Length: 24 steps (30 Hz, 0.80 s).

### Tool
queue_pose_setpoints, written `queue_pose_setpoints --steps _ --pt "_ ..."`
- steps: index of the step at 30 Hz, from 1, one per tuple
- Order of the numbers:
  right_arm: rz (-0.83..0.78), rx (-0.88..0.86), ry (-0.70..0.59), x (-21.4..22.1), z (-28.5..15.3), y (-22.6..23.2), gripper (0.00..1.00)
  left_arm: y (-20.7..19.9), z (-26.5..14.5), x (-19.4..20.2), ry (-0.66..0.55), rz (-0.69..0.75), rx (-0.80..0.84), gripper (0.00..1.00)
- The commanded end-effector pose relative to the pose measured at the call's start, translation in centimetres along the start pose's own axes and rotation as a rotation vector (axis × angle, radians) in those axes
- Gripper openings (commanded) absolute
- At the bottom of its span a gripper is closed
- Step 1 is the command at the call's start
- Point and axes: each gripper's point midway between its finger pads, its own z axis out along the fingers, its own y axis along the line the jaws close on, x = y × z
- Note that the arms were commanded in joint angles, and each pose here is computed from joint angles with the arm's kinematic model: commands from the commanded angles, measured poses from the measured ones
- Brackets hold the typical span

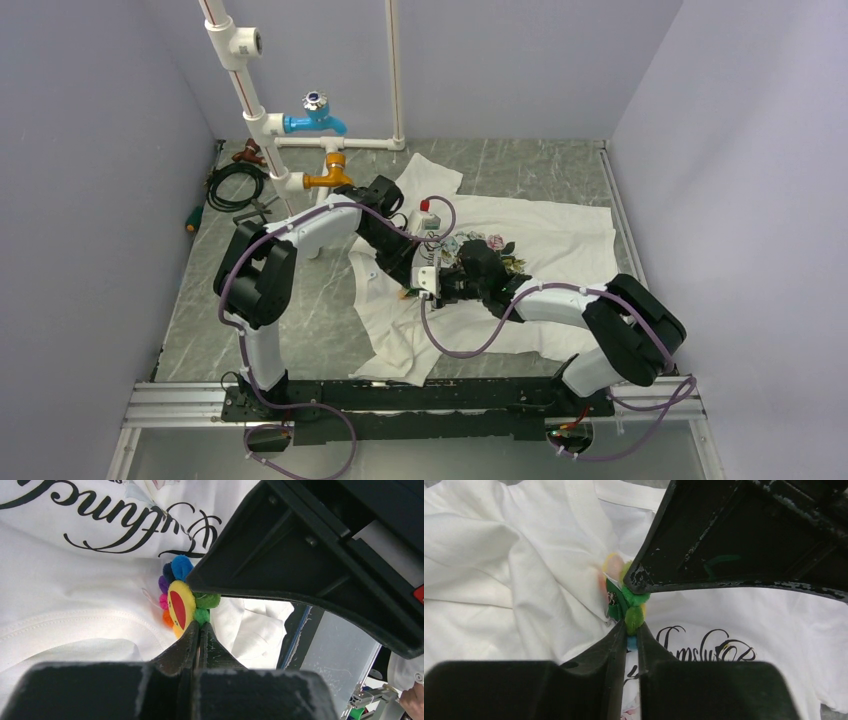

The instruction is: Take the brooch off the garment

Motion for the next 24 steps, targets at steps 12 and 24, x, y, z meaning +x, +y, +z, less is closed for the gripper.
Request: queue_pose_setpoints --steps 12,24 --pt "0.022 0.011 -0.080 -1.9 -0.3 -0.3 0.00 -1.4 -3.4 -3.6 -0.232 0.144 -0.117 0.41" --pt "0.107 0.047 -0.130 -2.2 -0.3 -0.3 0.00 -3.3 -4.3 -2.2 -0.403 0.380 -0.174 0.75"
